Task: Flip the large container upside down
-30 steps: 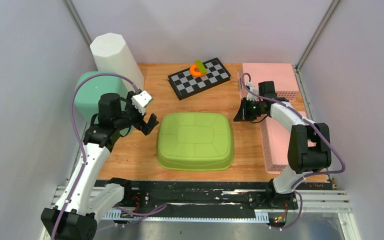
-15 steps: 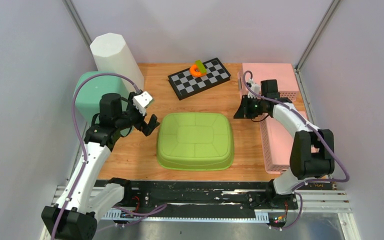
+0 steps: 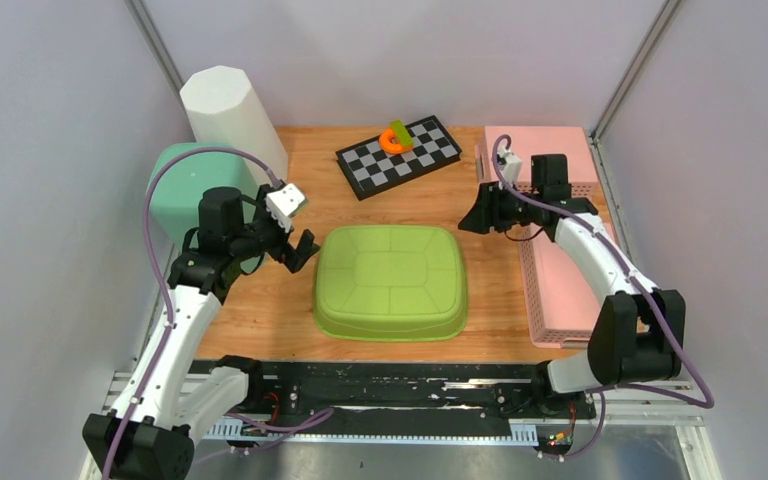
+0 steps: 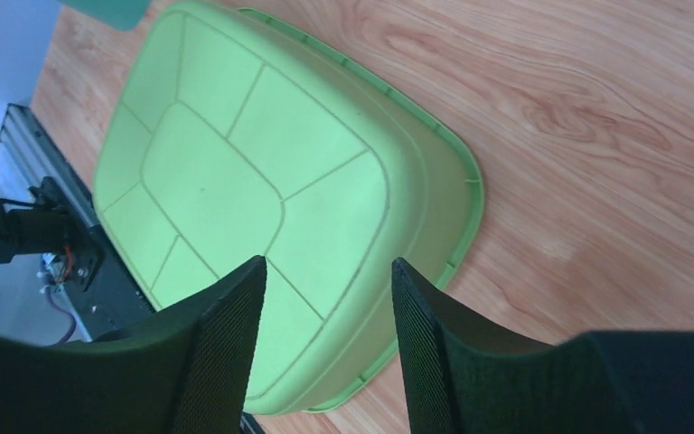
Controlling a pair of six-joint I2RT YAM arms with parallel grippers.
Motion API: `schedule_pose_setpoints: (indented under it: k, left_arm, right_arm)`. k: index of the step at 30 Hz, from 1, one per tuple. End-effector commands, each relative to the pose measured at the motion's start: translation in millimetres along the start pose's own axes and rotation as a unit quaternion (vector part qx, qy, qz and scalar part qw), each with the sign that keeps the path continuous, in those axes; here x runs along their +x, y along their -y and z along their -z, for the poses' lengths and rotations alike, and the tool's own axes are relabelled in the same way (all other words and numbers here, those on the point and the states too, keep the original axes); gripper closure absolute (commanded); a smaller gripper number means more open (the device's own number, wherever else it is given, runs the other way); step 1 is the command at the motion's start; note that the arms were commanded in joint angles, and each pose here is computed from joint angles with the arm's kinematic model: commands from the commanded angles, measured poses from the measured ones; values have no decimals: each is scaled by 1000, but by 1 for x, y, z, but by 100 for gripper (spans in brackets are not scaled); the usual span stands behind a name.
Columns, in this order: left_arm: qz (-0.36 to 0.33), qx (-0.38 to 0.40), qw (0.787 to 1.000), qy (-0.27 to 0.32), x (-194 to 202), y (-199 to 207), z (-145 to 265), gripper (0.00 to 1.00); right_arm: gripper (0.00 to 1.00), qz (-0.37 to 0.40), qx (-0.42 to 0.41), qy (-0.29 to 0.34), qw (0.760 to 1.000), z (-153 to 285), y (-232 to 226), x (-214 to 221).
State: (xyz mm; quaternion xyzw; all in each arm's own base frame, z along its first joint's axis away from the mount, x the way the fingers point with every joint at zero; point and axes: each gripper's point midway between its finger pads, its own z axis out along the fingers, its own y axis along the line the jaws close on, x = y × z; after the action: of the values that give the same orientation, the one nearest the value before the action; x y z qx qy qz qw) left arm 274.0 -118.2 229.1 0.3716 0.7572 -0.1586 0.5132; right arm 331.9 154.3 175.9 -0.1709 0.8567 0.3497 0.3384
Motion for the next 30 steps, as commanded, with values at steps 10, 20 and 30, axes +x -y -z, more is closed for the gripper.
schedule_pose_setpoints:
  k: [10, 20, 30]
  left_arm:
    - [-12, 21, 1000, 18, -11, 10, 7, 0]
    - [-67, 97, 992, 48, -36, 47, 41, 0]
    - [-119, 155, 979, 52, -57, 80, 85, 0]
  right_arm:
    - [28, 175, -160, -8, 972, 20, -107, -6]
    - [0, 300, -195, 13, 934, 73, -148, 7]
    - [0, 405, -225, 39, 886, 134, -187, 39]
